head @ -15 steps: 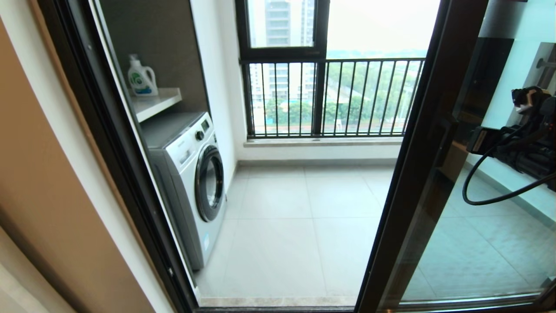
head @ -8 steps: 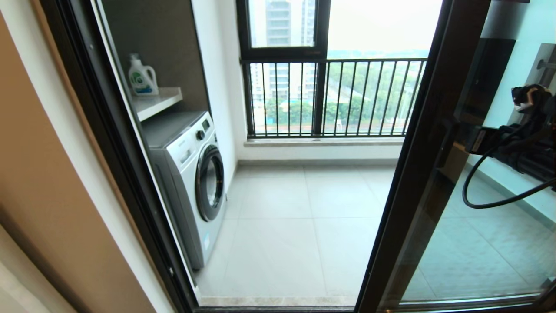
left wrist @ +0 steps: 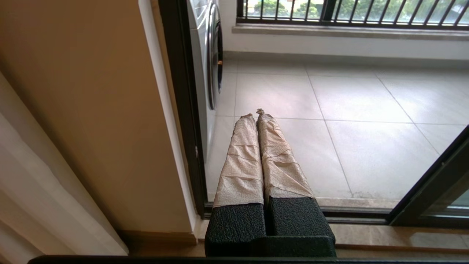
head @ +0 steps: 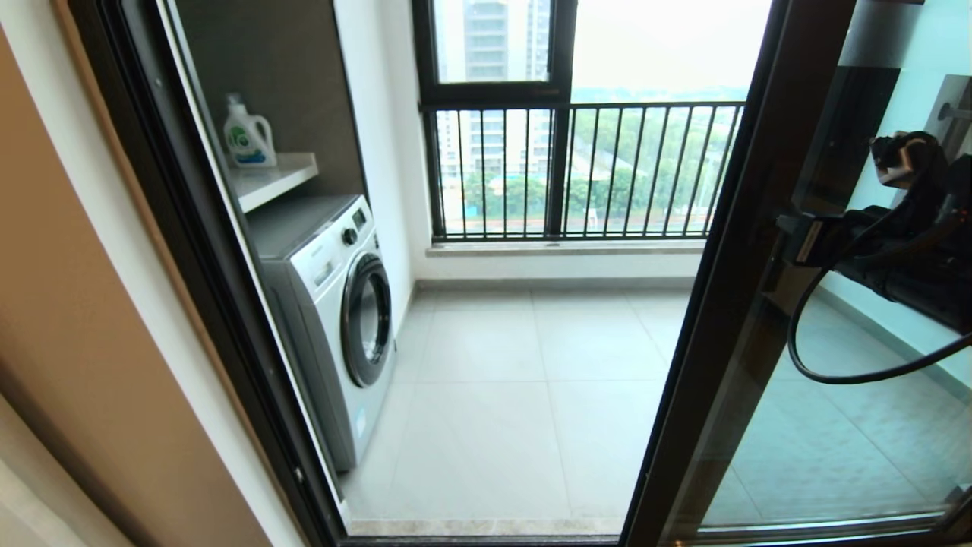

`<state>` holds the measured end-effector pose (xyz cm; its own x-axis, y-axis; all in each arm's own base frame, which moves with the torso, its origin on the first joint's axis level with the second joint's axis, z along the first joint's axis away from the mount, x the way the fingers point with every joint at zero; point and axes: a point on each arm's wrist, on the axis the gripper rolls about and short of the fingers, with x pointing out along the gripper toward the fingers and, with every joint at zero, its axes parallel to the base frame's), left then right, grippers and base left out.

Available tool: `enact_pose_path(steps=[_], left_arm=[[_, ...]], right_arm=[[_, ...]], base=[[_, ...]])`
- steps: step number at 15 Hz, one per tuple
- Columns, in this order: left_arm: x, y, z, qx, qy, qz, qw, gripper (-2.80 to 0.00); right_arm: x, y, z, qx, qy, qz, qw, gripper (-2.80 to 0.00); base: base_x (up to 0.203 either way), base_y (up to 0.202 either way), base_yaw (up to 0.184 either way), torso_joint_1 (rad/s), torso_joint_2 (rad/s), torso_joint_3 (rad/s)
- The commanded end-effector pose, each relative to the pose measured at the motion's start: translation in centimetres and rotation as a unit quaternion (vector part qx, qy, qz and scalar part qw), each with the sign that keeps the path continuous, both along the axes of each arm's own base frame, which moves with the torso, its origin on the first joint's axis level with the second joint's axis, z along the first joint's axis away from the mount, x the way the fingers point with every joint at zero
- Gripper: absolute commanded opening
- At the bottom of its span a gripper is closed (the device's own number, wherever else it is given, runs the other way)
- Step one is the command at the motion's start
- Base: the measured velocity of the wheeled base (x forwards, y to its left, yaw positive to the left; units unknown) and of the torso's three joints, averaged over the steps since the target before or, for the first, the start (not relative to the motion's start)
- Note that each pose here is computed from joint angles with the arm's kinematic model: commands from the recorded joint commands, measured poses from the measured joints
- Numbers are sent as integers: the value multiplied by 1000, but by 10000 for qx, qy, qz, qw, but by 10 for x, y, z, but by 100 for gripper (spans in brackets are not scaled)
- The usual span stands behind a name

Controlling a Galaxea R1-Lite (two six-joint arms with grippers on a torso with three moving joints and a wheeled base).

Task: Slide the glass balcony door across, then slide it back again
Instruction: Open the slid door

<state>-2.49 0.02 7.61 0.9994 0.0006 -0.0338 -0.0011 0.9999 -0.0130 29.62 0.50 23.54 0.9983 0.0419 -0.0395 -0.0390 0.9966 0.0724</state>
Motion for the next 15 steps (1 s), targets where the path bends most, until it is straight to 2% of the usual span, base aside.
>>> enact_pose_path(steps=[1,10,15], left_arm=[[0,0,0,-3,7,5,10000,-280],[0,0,0,-3,7,5,10000,-280],[0,0,0,-3,7,5,10000,-280]], right_arm=[[-3,6,5,-5,-98,111,9999,-280],[53,-2,-16,-86,142,-60,9998,-280],[54,-40,-17,-95,136,-720,9973,-280]], base=[[0,0,0,0,0,0],[0,0,0,0,0,0],[0,0,0,0,0,0]])
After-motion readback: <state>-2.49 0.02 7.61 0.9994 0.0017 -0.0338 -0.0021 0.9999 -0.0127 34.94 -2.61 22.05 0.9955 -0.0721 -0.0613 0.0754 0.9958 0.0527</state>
